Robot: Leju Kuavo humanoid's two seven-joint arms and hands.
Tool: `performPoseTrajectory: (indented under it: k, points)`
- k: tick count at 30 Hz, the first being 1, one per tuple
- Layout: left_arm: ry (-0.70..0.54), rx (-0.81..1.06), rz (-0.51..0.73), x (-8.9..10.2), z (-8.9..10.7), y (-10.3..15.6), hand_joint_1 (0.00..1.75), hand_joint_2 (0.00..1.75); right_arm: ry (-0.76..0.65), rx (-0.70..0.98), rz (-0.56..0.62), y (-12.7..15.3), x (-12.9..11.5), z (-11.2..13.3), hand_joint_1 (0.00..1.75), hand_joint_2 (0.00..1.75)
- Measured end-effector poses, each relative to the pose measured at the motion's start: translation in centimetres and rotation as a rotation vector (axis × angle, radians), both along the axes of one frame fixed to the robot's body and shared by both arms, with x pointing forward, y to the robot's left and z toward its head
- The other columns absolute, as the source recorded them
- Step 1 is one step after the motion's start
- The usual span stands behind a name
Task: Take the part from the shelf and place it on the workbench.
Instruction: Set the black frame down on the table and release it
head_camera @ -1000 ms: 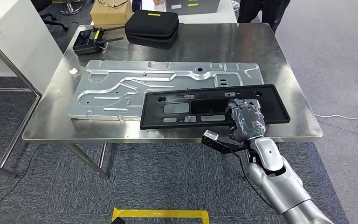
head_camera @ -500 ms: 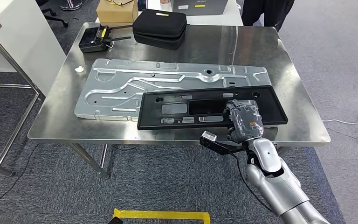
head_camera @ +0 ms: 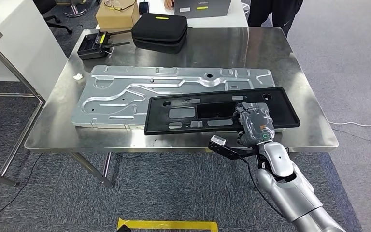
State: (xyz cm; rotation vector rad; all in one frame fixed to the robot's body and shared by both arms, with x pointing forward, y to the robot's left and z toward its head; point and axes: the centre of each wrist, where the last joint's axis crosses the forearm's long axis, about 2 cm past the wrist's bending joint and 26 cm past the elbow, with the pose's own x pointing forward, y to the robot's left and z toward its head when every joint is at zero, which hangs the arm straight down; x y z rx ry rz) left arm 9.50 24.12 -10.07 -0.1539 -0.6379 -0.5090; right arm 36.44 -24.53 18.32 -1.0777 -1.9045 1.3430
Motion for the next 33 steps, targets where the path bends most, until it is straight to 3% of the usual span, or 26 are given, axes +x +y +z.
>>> performPoseTrajectory:
  k: [33]
  points:
    - [-0.003, 0.007, -0.005, -0.07, 0.01, -0.23, 0.00, 1.75, 0.021, 0.010, 0.009, 0.29, -0.21, -0.48, 1.75, 1.75]
